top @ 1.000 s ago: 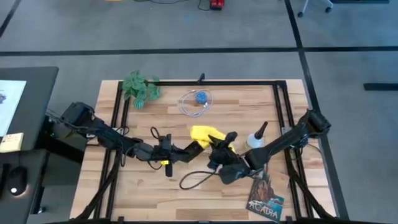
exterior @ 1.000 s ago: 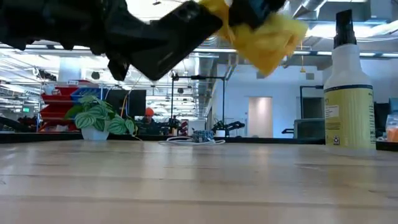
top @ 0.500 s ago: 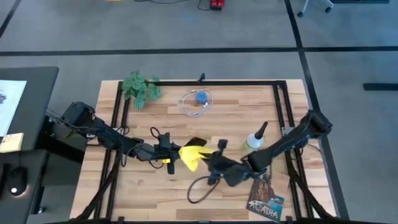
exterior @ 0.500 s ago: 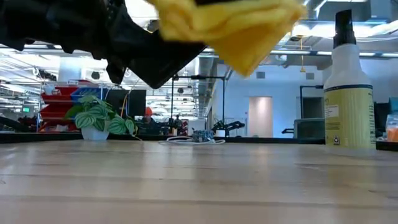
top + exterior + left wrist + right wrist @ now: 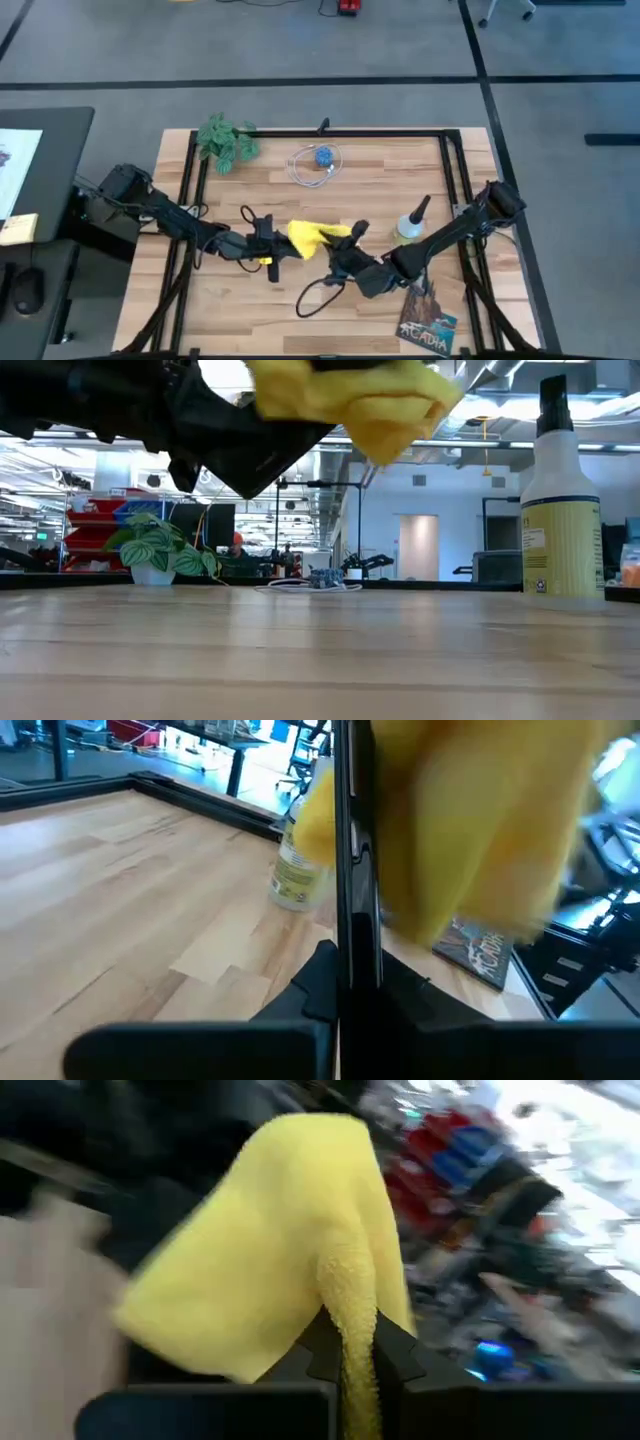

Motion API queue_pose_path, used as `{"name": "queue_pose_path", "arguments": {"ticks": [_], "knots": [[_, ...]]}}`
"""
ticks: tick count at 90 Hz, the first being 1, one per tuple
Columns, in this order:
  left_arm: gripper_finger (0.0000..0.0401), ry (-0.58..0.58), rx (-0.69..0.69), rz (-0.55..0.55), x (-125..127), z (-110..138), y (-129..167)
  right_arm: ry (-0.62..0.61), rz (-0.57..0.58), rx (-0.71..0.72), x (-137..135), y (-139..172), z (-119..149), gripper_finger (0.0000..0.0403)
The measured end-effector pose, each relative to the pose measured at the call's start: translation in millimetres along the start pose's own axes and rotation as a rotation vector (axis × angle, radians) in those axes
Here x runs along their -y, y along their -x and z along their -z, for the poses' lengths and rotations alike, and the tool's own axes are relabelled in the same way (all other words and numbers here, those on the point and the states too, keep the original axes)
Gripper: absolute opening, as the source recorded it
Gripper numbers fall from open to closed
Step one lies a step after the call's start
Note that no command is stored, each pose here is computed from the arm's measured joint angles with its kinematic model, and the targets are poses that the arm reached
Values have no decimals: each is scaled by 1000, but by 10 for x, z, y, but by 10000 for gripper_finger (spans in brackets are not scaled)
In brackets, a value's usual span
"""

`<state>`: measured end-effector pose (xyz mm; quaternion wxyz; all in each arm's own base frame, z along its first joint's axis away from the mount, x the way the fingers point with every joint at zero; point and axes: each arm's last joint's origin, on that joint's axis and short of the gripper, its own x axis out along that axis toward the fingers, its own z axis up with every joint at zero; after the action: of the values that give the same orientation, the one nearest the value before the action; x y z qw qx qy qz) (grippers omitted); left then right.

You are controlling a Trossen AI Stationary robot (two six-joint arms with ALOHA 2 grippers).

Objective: Apply microfiber cloth
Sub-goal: Wipe the front of the cellphone using a microfiber cloth

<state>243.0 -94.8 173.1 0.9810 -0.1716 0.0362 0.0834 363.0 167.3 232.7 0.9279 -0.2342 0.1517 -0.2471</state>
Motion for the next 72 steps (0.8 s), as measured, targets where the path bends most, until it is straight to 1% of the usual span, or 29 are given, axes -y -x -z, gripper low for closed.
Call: {"name": "queue_pose_path", "arguments": {"ticks": [6,17,23,37,44,51,57,65,72], "knots": [[10,9,15,6,7,-16,0,17,-44,-6,-88,-48,75,0],[10,5,10,0,2,-10,-1,75,-37,-20,-168,-94,155,0],[10,7,12,0,2,-12,-1,96,32,-30,-158,-104,120,0],[10,6,11,-6,-1,-10,-1,181,261,-77,-83,-31,-102,0],[10,4,9,-6,-1,-7,-1,213,319,-100,-42,-12,-193,0],[10,6,11,-3,0,-11,-1,207,307,-89,-40,5,-237,0],[10,8,13,-2,1,-13,-1,178,247,-59,-73,6,-232,0],[10,10,16,0,3,-17,-1,134,157,-30,-151,-65,-167,0],[10,16,25,5,8,-28,-1,144,116,-35,-247,-148,-63,0]]}}
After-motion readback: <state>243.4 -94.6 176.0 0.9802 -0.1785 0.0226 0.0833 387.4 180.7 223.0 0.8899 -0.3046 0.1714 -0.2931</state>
